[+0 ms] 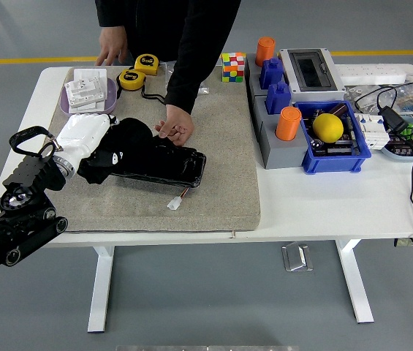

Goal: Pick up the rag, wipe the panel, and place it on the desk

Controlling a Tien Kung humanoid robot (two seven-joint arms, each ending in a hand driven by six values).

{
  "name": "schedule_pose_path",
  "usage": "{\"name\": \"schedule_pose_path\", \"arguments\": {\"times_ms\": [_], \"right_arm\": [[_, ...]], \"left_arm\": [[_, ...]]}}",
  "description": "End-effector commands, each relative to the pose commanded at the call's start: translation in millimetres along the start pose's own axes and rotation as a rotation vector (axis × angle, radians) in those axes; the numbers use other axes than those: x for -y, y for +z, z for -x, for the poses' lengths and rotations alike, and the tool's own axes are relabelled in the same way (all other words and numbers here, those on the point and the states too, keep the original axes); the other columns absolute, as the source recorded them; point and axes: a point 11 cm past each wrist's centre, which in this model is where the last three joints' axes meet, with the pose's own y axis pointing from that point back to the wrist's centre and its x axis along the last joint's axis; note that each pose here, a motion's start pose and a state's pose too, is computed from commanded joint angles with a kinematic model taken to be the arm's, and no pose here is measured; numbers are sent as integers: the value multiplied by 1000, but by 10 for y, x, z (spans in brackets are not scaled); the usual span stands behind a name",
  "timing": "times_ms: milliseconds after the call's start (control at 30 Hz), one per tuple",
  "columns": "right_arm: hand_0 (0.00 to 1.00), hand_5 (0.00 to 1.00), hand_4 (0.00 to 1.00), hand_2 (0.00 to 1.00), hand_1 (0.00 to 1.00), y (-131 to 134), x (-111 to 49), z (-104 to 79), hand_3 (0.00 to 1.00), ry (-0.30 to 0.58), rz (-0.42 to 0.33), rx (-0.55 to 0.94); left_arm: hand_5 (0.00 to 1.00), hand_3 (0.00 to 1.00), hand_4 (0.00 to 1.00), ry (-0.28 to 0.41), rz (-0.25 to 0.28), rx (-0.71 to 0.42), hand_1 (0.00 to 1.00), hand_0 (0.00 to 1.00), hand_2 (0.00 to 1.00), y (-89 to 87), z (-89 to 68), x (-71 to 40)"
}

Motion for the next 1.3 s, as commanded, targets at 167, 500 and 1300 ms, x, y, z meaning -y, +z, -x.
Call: {"name": "schedule_pose_path", "arguments": {"times_ms": [167, 500, 1300], "right_arm": [[792, 503, 998, 721, 698, 10, 2, 2, 674, -1, 2, 1], [793, 505, 998, 721, 698, 15, 4, 14, 674, -5, 1, 10], [794, 508, 998, 722, 699, 34, 17, 90, 675, -21, -5, 32]], "left_arm": [[12, 557, 485, 7, -23, -1, 215, 297, 491, -104, -15, -15], [13, 557, 486, 23, -75, 2, 215, 297, 492, -342, -63, -62], [13, 558, 488, 65, -182, -9, 219, 300, 491, -847, -183, -191]]}}
